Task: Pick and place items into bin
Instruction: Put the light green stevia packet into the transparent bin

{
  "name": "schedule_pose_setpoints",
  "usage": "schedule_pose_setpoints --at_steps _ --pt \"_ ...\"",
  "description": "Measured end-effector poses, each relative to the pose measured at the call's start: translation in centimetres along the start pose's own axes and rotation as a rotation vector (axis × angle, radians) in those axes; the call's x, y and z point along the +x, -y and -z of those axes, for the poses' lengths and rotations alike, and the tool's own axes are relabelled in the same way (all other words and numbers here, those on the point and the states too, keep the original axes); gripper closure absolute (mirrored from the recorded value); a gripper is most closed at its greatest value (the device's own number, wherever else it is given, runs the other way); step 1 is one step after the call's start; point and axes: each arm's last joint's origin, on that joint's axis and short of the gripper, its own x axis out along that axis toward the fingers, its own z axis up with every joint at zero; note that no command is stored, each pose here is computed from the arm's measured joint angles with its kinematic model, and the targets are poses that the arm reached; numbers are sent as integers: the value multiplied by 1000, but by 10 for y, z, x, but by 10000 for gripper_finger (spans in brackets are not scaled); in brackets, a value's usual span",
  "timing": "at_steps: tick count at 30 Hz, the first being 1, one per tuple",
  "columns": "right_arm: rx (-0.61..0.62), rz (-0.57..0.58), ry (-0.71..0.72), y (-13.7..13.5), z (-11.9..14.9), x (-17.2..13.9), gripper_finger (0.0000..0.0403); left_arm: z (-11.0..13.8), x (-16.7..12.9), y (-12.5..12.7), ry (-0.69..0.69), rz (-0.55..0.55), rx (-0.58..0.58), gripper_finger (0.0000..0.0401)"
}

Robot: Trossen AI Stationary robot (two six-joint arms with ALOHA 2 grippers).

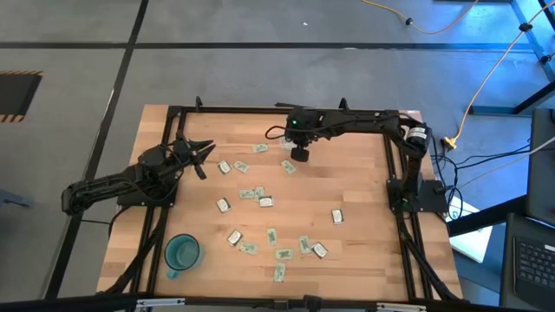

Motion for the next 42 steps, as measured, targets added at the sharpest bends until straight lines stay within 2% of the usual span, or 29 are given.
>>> schedule_pose_setpoints --at_steps 14,19,28,42 --pt "27 -4 -23 0 -1 -6 335 0 0 0 0 0 0 329" --pt "-2 -83 -8 -23 -10 -24 327 0 0 0 0 0 0 329" --pt "-114 -159 -17 -74 -7 -18 326 0 0 0 0 1 0 329" --pt "-88 -161 14 -85 15 3 326 0 0 0 0 5 0 329"
